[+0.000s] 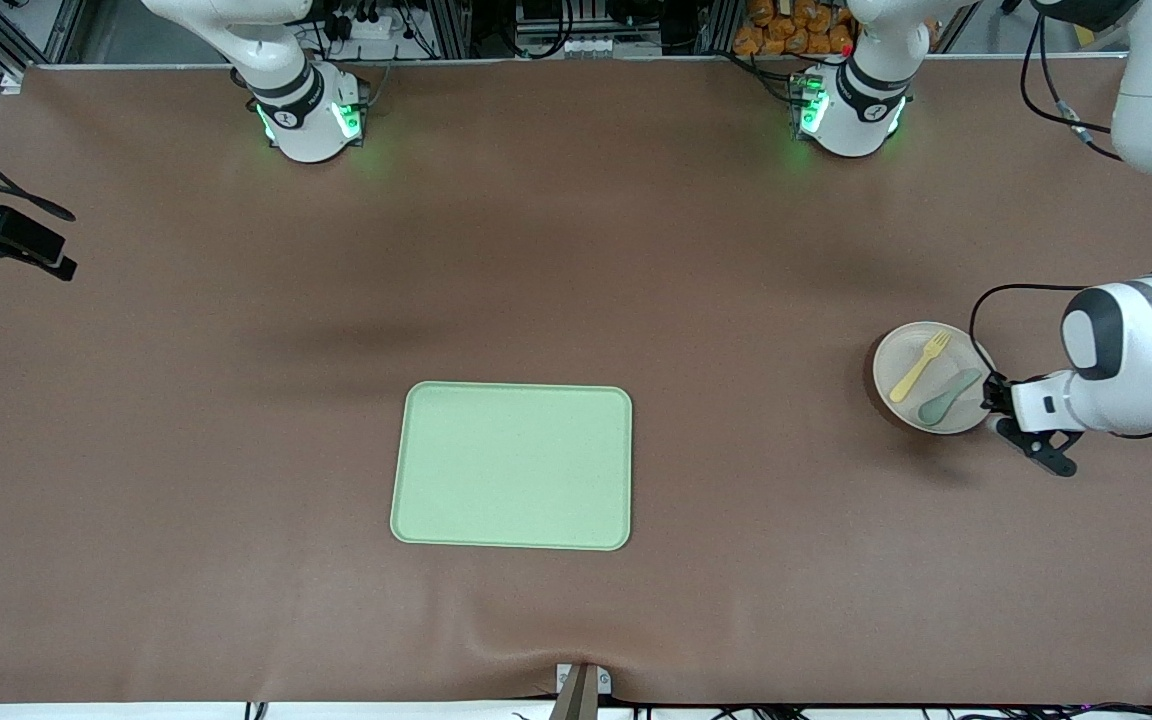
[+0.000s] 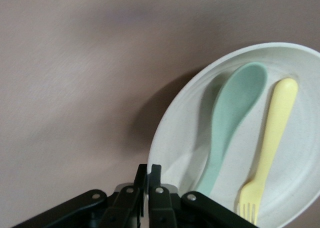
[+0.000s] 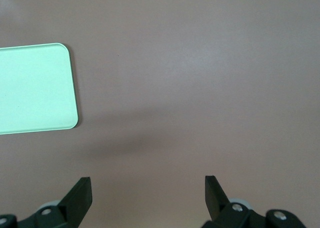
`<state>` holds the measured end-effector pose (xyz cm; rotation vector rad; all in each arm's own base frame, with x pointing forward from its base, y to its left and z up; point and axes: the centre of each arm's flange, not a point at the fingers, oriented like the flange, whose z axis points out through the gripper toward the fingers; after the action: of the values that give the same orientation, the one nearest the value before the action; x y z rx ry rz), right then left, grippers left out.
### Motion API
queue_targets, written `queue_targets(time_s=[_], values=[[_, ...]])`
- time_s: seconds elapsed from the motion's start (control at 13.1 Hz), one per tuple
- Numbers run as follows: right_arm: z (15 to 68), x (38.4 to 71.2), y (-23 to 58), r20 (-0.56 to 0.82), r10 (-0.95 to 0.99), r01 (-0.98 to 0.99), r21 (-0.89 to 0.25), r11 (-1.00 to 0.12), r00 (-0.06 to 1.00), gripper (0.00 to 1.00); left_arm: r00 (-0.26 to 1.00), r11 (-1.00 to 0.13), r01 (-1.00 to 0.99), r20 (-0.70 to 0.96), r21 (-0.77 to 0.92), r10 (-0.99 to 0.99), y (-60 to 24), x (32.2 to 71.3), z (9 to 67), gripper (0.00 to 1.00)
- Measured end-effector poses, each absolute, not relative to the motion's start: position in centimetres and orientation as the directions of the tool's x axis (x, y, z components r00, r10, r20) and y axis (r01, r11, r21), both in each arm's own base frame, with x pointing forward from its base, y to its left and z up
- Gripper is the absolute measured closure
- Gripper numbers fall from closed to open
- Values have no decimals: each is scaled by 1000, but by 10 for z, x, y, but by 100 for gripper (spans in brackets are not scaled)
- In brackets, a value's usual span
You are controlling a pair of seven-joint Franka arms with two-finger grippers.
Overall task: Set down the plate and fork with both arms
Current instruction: 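Close the left gripper on the plate rim, then lift the plate with the left gripper and carry it over the green tray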
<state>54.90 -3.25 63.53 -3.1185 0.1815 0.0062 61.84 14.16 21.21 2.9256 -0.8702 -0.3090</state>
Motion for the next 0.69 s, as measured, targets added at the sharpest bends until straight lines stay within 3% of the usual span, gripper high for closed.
queue_targets(time_s=[0.23, 0.69], values=[[635, 549, -32, -5, -116, -116, -18, -993, 993, 0, 885, -900, -424, -163, 106, -436, 139, 621, 228, 96], [635, 549, -32, -5, -116, -116, -18, -993, 993, 0, 971, -955, -196, -93, 225, -221, 128, 648, 280, 96]])
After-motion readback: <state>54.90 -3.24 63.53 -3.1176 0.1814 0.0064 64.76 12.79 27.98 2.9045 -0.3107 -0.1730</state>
